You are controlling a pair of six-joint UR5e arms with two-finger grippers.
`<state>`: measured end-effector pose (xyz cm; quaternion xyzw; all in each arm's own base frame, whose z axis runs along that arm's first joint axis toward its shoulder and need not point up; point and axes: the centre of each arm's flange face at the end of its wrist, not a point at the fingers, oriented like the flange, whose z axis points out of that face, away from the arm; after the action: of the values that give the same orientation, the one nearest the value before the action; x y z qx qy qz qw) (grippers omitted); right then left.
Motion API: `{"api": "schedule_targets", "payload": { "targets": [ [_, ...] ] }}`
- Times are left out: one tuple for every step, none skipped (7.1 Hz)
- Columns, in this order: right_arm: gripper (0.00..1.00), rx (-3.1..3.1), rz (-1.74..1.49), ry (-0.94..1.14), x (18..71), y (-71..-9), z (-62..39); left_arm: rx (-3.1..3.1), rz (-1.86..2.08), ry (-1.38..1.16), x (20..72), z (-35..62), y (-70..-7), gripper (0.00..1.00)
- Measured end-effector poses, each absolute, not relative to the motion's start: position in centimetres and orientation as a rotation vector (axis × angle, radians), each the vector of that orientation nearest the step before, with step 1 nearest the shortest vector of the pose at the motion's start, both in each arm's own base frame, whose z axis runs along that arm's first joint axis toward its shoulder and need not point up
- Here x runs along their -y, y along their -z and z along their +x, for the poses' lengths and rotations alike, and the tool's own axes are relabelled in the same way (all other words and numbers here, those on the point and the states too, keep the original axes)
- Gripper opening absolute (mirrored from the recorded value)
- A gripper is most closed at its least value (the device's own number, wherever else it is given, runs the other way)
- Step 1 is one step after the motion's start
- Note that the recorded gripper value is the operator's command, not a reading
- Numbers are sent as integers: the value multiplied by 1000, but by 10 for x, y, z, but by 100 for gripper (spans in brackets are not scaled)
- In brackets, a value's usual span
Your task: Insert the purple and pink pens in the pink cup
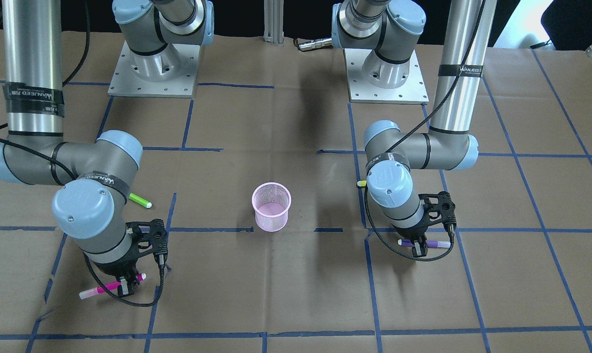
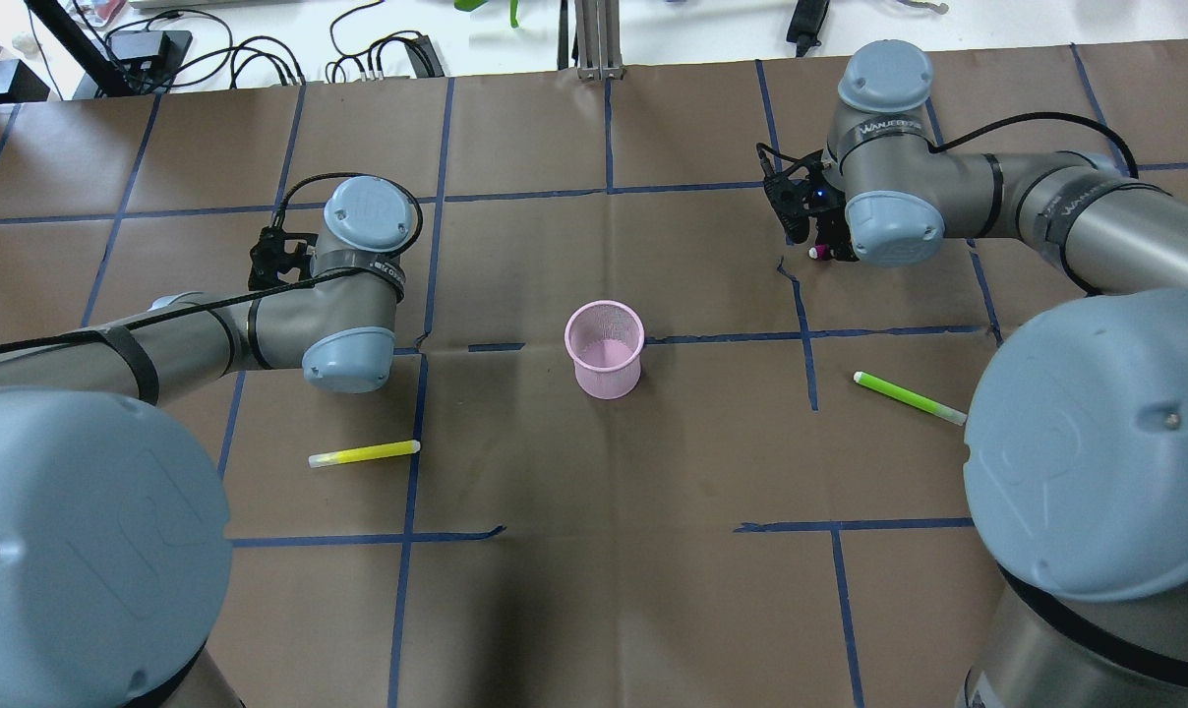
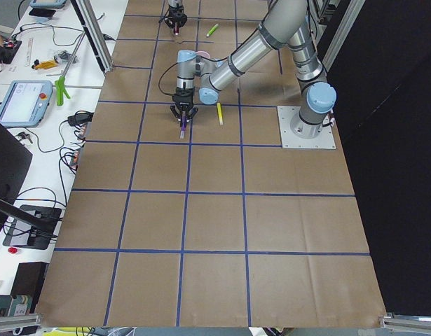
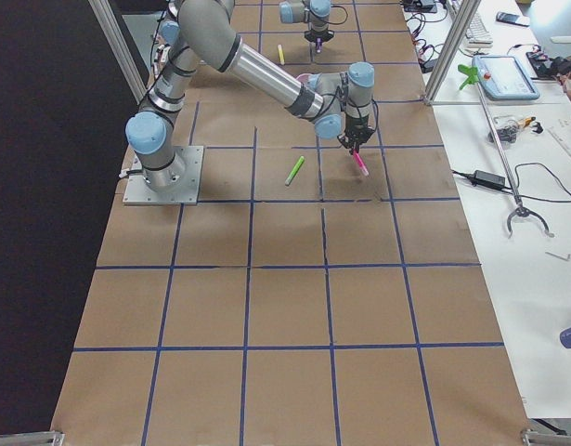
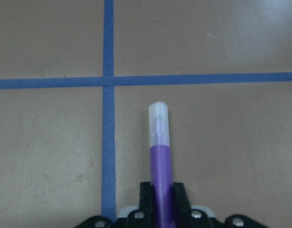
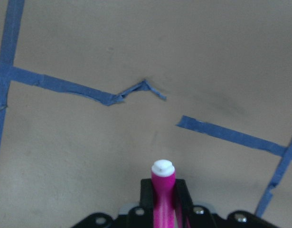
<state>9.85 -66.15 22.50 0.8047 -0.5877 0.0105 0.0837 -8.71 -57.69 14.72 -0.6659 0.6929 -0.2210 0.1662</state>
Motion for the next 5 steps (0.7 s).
{"api": "schedule_targets", "payload": {
  "targets": [
    [6, 1771, 2379, -122, 655, -258, 104, -1974, -1897, 632, 577, -87, -149, 2],
    [6, 1838, 2362, -257, 644, -289, 115, -1980, -1895, 644, 577, -87, -157, 2],
    [5, 1936, 2334, -417, 632, -318, 130, -1992, -1892, 661, 577, -86, -171, 2],
    [5, 2036, 2304, -589, 619, -344, 148, -2002, -1887, 663, 576, -84, -189, 2],
    [5, 2123, 2286, -753, 606, -365, 171, -2022, -1887, 640, 573, -83, -214, 2]
  ]
}}
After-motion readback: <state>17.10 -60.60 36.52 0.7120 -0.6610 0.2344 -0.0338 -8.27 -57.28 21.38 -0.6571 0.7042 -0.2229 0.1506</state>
